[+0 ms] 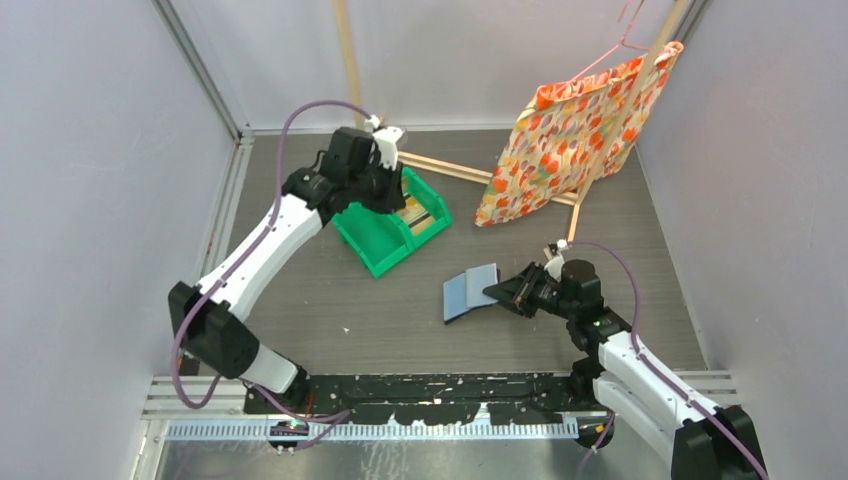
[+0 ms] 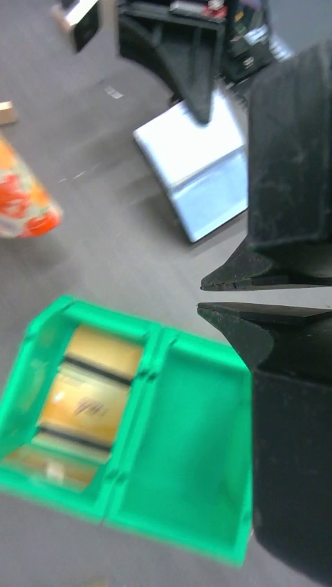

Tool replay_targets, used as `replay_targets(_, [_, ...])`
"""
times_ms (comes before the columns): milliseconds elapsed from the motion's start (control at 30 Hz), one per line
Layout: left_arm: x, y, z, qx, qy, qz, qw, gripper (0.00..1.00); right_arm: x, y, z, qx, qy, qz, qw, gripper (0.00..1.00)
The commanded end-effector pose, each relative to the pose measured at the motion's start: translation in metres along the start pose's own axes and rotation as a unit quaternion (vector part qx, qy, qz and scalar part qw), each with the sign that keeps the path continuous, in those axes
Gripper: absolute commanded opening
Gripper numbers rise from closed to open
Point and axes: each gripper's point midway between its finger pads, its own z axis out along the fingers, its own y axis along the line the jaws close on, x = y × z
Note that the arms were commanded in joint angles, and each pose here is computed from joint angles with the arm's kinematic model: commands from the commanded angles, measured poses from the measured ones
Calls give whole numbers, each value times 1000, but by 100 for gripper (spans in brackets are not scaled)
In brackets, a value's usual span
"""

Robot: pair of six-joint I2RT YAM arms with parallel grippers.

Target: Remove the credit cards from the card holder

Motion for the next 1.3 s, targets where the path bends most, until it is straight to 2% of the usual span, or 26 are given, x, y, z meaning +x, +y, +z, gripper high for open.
replay_targets(0, [49,-40,-10,69,39,-77,994,14,1,5,0,2,18,-27,999,1])
replay_targets(67, [73,-52,-15,79,59,-90,991,14,3,-19,1,57,26,-25,998,8])
replay_targets(133, [92,-69,-17,99,72,-105,987,14,0,-47,-5,136,17,-33,990,25])
replay_targets(267, [120,-115,-12,140,95,-125,978,15,-8,-70,-22,222,-3,-54,974,54])
replay_targets(300, [125,-127,-9,152,98,-129,975,15,-11,-73,-25,236,-12,-56,970,57])
replay_targets(433, [145,-153,15,165,108,-154,968,15,-22,-77,-39,273,-49,-61,959,59])
replay_targets(567, [159,-157,37,144,115,-171,968,15,-26,-60,-43,239,-68,-77,966,59])
replay_targets(767, [174,-147,57,100,110,-187,971,15,-18,-30,-36,165,-45,-98,980,59])
replay_targets(867, [179,-150,62,109,108,-202,967,16,-17,-11,-32,125,-40,-113,985,60])
replay_targets(1100, [200,-154,78,105,113,-204,967,16,-3,-28,-8,134,46,-107,984,60])
replay_targets(1267, [219,-145,89,95,108,-217,965,16,0,-41,-1,146,60,-92,983,60])
